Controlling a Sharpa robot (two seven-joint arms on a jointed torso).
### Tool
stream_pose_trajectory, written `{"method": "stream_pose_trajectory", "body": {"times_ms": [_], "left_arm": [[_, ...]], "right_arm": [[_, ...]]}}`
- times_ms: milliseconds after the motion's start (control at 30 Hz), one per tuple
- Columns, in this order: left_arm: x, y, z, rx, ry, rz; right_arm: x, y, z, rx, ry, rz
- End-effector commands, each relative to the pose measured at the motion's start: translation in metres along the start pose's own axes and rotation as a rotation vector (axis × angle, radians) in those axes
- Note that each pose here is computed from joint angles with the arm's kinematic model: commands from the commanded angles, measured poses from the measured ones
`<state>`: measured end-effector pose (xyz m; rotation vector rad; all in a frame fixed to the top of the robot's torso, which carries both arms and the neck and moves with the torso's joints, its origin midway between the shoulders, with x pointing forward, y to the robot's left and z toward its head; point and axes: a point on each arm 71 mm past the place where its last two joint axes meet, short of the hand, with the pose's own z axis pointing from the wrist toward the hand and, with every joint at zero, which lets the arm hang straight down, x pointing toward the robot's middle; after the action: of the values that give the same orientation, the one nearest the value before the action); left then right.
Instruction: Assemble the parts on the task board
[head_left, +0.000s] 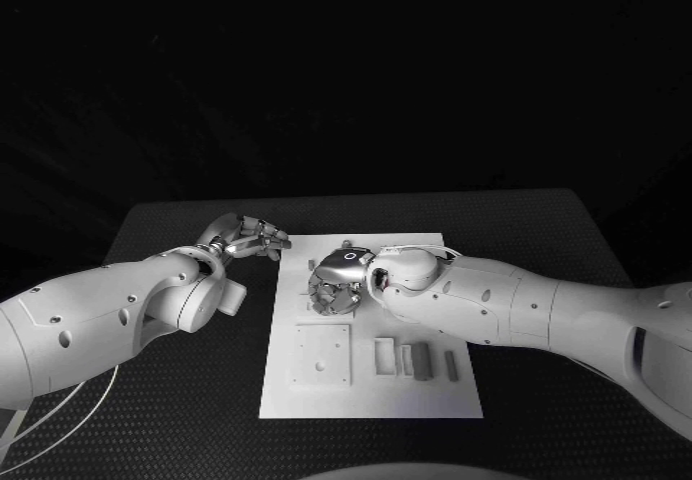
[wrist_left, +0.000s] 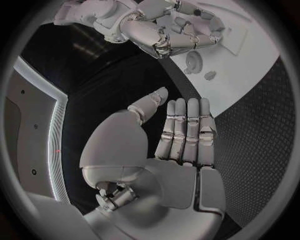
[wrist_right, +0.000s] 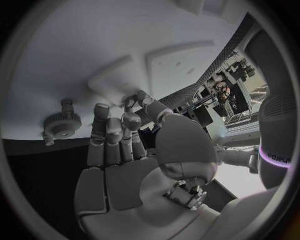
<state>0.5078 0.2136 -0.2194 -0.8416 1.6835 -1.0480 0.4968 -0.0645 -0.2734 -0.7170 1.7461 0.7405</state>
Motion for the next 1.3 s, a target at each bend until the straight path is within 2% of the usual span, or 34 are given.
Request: {"method": "stream_pose_trajectory", "body": {"times_ms": [33,267,400,500,633,967,1033,1300], "left_arm": [[0.0006,-0.0017,0.0007,0.004,0.013,-0.004],[-0.0012,0.001,0.0004,-0.022,0.034,0.0],[-0.0009,0.0036,0.0001,-0.051,0.057,0.002],[-0.0008,0.0063,-0.0003,-0.08,0.08,0.011],[-0.0014,0.0095,-0.0011,-0.107,0.105,0.018],[-0.0024,0.0215,0.0,-0.217,0.161,0.016],[-0.0007,0.0247,-0.0007,-0.253,0.189,0.02],[0.0137,0.0306,-0.0042,-0.322,0.279,0.035]], "right_arm": [[0.006,-0.001,-0.001,0.014,0.008,-0.02],[0.004,-0.004,-0.002,0.039,-0.021,-0.032],[0.001,-0.005,-0.005,0.046,-0.061,-0.018],[-0.002,-0.006,-0.009,0.055,-0.107,0.0],[-0.004,-0.006,-0.013,0.058,-0.141,0.019],[-0.009,-0.011,-0.029,0.079,-0.201,0.071],[-0.011,-0.013,-0.033,0.089,-0.219,0.088],[-0.023,-0.017,-0.045,0.137,-0.267,0.174]]}}
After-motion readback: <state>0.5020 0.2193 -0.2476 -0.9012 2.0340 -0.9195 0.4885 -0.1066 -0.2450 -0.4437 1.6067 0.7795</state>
